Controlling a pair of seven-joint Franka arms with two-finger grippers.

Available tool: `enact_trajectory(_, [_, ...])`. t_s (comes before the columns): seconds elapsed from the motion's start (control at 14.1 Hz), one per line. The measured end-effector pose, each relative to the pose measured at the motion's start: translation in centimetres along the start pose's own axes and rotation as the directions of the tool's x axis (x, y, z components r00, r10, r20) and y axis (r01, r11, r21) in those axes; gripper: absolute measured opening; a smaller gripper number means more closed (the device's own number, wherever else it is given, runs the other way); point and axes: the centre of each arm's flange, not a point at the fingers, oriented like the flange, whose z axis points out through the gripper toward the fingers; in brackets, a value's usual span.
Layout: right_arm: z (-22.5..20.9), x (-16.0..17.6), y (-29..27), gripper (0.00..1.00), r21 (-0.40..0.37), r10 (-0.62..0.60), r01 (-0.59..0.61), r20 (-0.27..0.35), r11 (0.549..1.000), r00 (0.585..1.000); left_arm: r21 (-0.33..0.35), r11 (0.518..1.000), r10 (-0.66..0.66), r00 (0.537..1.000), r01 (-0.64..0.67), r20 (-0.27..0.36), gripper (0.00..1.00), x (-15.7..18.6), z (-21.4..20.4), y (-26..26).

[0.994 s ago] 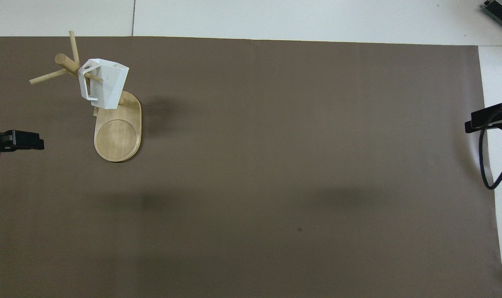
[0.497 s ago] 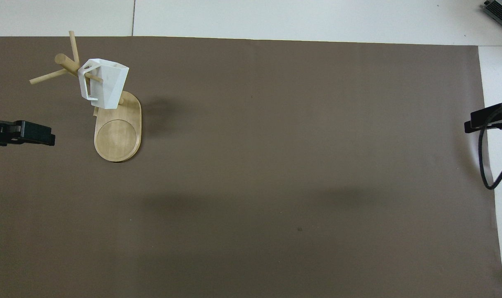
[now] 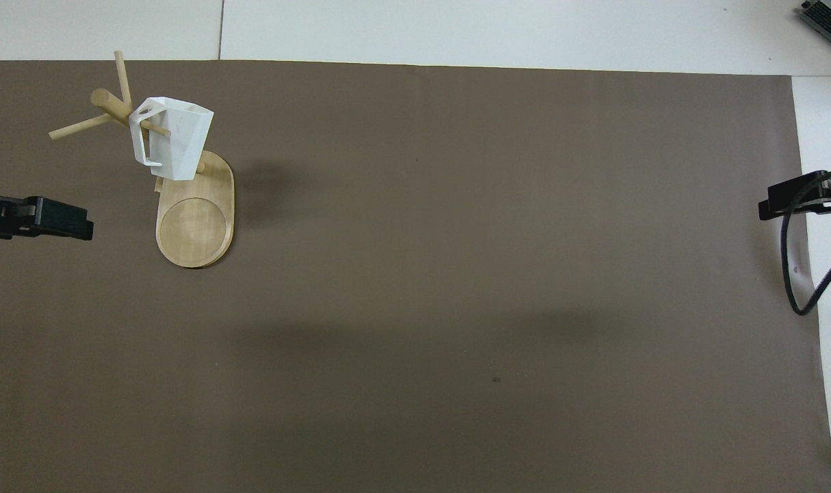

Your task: Hang cup on rack

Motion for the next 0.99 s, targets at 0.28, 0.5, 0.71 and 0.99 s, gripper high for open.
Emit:
enact_trajectory(0.28, [0.0, 0.0, 0.0, 1.00, 0.000, 0.000, 0.000, 0.000, 1.000, 1.000, 0.000, 1.000, -0.003, 1.000, 0.003, 0.001, 1.00, -0.1, 0.0, -0.2])
enact_trajectory(0.5, [0.0, 0.0, 0.0, 1.00, 0.000, 0.000, 0.000, 0.000, 1.000, 1.000, 0.000, 1.000, -0.001, 1.000, 0.001, -0.001, 1.00, -0.1, -0.1, -0.1])
enact_trajectory(0.71, [0.0, 0.0, 0.0, 1.00, 0.000, 0.000, 0.000, 0.000, 1.000, 1.000, 0.000, 1.000, -0.001, 1.000, 0.001, -0.004, 1.00, -0.1, -0.2, 0.0])
enact_trajectory(0.99, [0.0, 0.0, 0.0, 1.00, 0.000, 0.000, 0.000, 0.000, 1.000, 1.000, 0.002, 1.000, 0.016, 1.000, -0.016, -0.003, 1.00, 0.0, 0.5, 0.9])
